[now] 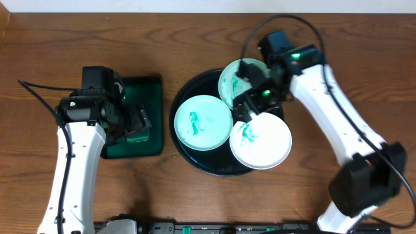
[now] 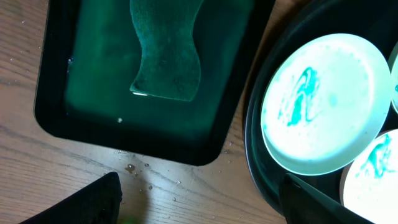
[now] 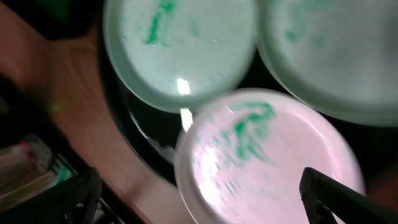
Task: Clean dirty plates on tray and stack at the side
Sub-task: 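Reach the right gripper to the top plate and grip its rim, then grasp the green sponge with the left gripper and lift it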
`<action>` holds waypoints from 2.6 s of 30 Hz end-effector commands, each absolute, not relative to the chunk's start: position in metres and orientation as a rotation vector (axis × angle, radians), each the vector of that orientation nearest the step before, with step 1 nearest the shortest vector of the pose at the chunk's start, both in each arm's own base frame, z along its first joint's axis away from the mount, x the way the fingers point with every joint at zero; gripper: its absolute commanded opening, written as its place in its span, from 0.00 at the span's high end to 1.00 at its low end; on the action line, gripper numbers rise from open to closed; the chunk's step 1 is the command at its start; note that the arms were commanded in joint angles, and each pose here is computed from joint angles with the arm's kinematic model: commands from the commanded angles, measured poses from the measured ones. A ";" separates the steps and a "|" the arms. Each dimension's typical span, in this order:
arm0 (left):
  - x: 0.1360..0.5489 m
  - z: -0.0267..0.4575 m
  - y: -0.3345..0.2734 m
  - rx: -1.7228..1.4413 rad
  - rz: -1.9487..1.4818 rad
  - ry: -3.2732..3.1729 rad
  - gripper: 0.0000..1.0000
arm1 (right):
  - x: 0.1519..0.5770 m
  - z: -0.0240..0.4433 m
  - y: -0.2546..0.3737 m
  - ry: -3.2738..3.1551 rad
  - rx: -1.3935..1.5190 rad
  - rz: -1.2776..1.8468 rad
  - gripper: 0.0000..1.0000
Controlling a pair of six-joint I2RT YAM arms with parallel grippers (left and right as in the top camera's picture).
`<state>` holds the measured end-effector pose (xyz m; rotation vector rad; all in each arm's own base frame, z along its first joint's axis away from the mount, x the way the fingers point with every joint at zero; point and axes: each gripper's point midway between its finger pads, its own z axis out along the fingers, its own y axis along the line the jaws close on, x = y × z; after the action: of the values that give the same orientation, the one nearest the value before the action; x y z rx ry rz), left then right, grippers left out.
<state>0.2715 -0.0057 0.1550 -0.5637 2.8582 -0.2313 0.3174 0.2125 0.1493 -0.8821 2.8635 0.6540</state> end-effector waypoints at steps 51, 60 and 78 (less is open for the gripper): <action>0.275 0.161 -0.003 -0.541 -0.218 2.846 0.19 | 0.345 -0.017 0.254 3.230 -0.166 0.331 0.99; 0.302 0.154 0.001 -0.451 -0.189 2.780 0.25 | 0.345 -0.016 0.255 3.224 -0.220 0.341 0.99; 0.322 0.044 0.033 -0.522 0.104 3.031 0.62 | 0.338 -0.016 0.252 3.244 -0.278 0.338 0.99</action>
<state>0.3251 0.0272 0.0570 -0.5086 2.9950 0.0561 0.3487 0.2553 0.0052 -0.2484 3.1866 0.3854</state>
